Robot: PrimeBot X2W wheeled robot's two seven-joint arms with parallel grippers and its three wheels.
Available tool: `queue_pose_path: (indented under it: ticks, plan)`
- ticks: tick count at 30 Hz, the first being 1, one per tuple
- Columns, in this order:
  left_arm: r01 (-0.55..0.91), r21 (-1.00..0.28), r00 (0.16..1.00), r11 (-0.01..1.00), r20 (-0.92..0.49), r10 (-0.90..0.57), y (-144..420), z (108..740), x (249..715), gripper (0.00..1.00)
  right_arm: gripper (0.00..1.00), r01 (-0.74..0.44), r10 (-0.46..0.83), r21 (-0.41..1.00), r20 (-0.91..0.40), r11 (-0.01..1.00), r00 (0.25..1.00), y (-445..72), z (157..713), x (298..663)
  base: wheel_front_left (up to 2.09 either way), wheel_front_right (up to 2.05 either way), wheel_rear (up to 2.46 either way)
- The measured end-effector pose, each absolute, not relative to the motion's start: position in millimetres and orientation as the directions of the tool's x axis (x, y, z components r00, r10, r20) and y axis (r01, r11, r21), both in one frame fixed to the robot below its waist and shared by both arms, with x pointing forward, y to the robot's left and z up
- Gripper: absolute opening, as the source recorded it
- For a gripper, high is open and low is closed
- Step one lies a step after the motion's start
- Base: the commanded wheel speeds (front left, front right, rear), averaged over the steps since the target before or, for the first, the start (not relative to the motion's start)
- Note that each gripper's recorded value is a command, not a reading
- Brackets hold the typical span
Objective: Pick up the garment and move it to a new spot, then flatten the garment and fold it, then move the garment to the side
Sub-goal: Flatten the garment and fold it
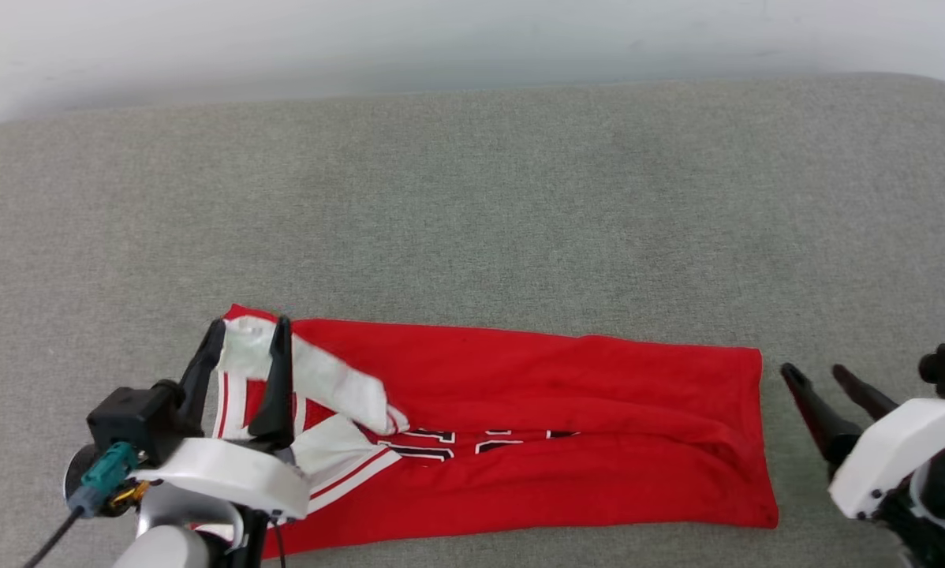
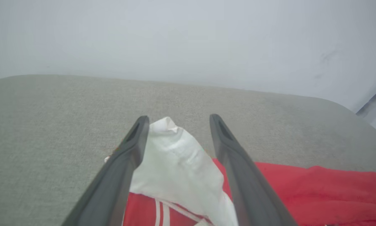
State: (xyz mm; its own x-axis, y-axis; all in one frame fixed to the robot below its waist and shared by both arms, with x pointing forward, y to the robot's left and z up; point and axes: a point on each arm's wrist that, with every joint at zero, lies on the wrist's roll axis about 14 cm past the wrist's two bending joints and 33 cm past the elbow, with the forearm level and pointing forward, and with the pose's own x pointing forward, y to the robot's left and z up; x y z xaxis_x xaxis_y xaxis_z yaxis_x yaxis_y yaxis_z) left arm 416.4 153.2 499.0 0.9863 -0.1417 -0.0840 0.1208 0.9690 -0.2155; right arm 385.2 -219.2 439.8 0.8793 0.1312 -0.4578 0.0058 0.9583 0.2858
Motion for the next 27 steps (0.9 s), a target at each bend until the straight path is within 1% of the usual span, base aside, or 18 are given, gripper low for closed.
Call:
queue_pose_path:
  ticks: [3,7,12,16,22,23,24,27]
  plan:
    - [0.145,-0.192,0.989,0.971,0.000,-0.147,143.3,519.0,417.7,1.00,1.00,0.030,0.111,0.255,-0.522,0.966,0.845,-233.4,436.3,381.4,0.00,0.00,0.00]
    - [0.153,-0.171,0.987,0.973,0.065,-0.144,136.3,532.0,416.0,1.00,1.00,0.040,0.118,0.238,-0.613,0.971,0.781,-238.7,425.1,376.9,0.00,0.00,0.00]
    - [0.124,-0.163,0.989,0.979,0.099,-0.109,138.7,536.7,412.9,1.00,1.00,0.024,0.172,0.263,-0.695,0.964,0.698,-221.6,402.1,373.0,0.00,0.00,0.00]
    - [0.110,-0.160,0.990,0.981,0.108,-0.094,142.0,536.0,410.0,1.00,1.00,0.014,0.245,0.322,-0.748,0.946,0.617,-196.8,376.5,366.2,0.00,0.00,0.00]
    - [0.100,-0.163,0.991,0.982,0.100,-0.084,144.8,531.6,405.1,1.00,0.99,0.012,0.302,0.370,-0.775,0.929,0.556,-182.3,359.6,369.7,0.00,0.00,0.00]
    - [0.096,-0.163,0.992,0.982,0.098,-0.081,145.6,530.9,404.7,1.00,0.40,0.010,0.310,0.377,-0.777,0.926,0.548,-180.6,358.9,370.2,0.00,0.00,0.00]
    - [0.093,-0.164,0.992,0.982,0.097,-0.078,146.4,530.5,404.3,1.00,0.00,0.007,0.318,0.384,-0.775,0.923,0.546,-178.6,358.8,370.7,0.00,0.00,0.00]
    - [0.089,-0.166,0.993,0.982,0.095,-0.074,147.0,529.5,402.9,1.00,0.00,-0.012,0.343,0.400,-0.769,0.916,0.540,-170.6,360.3,370.2,0.00,0.00,0.00]
